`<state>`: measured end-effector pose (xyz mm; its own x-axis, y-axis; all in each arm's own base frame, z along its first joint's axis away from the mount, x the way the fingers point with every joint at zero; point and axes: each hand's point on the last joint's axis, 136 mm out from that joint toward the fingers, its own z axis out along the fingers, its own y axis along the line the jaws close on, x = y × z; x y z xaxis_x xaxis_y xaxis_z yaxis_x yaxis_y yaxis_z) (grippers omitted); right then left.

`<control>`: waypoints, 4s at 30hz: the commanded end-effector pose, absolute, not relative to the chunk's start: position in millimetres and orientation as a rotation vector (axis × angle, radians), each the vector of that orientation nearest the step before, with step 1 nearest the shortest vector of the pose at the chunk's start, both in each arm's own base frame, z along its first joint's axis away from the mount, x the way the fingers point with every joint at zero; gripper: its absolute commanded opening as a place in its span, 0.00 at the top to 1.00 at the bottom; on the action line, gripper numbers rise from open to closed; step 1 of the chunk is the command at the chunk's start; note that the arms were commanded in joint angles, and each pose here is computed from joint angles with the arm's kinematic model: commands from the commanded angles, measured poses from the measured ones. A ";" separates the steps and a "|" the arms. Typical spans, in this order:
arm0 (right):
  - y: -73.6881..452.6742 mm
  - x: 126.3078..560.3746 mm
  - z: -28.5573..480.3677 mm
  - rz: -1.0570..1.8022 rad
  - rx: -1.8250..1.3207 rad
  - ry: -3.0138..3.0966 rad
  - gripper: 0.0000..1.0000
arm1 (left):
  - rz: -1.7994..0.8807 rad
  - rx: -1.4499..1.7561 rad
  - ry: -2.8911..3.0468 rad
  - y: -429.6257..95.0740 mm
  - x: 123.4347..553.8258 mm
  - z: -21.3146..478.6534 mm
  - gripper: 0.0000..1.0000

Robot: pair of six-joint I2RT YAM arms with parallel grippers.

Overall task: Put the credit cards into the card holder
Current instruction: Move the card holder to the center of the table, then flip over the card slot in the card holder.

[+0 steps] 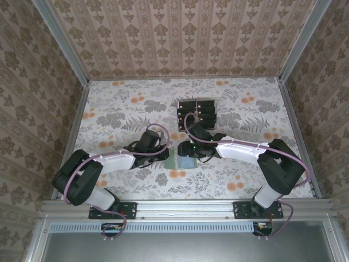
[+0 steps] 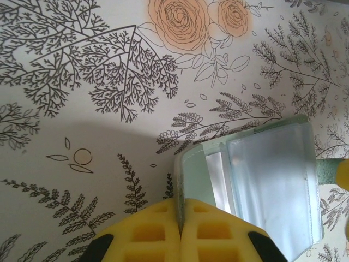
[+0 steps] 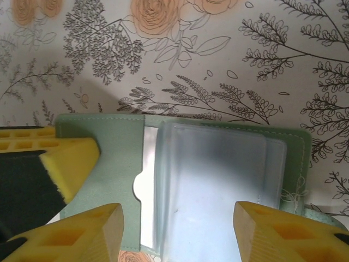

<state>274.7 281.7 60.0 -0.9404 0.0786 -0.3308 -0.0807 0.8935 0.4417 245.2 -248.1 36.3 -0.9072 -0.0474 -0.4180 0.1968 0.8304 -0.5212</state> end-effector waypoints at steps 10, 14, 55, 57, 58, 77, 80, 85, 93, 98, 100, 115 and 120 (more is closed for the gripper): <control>277.7 271.1 31.8 0.615 0.072 2.758 0.43 | -0.745 0.097 2.596 -232.9 248.8 28.1 1.00; 280.3 269.5 24.0 0.623 0.071 2.777 0.43 | -0.742 0.095 2.599 -232.0 250.3 24.4 1.00; 359.6 271.3 62.0 1.059 -0.054 2.687 0.37 | -0.684 -0.099 2.569 -194.5 267.6 15.9 0.33; 362.4 271.7 62.4 1.061 -0.057 2.687 0.37 | -0.652 -0.145 2.573 -187.3 267.8 15.2 0.31; 364.6 272.0 63.3 1.063 -0.062 2.686 0.37 | -0.639 -0.168 2.572 -184.1 267.9 15.5 0.28; 408.6 273.3 66.2 1.102 -0.163 2.697 0.37 | -0.471 -0.363 2.526 -140.2 267.4 30.5 0.18; 420.0 280.6 77.9 1.111 -0.198 2.677 0.37 | -0.472 -0.372 2.528 -138.3 265.4 28.1 0.18; 442.6 291.7 87.5 1.135 -0.251 2.657 0.37 | -0.457 -0.383 2.532 -133.4 260.7 26.6 0.18; 474.5 309.1 101.3 1.202 -0.319 2.601 0.38 | -0.425 -0.389 2.510 -121.0 257.3 34.8 0.18; 453.2 306.7 124.1 1.132 -0.328 2.573 0.36 | -0.453 -0.350 2.489 -124.2 259.8 45.2 0.18; 434.5 302.4 125.6 1.079 -0.299 2.581 0.34 | -0.471 -0.322 2.486 -128.3 262.0 50.0 0.18; 315.4 269.9 73.2 0.556 -0.204 2.743 0.18 | -0.557 -0.204 2.455 -151.4 274.6 80.7 0.17; 302.3 269.7 58.1 0.489 -0.189 2.768 0.17 | -0.560 -0.192 2.457 -154.4 274.3 79.7 0.17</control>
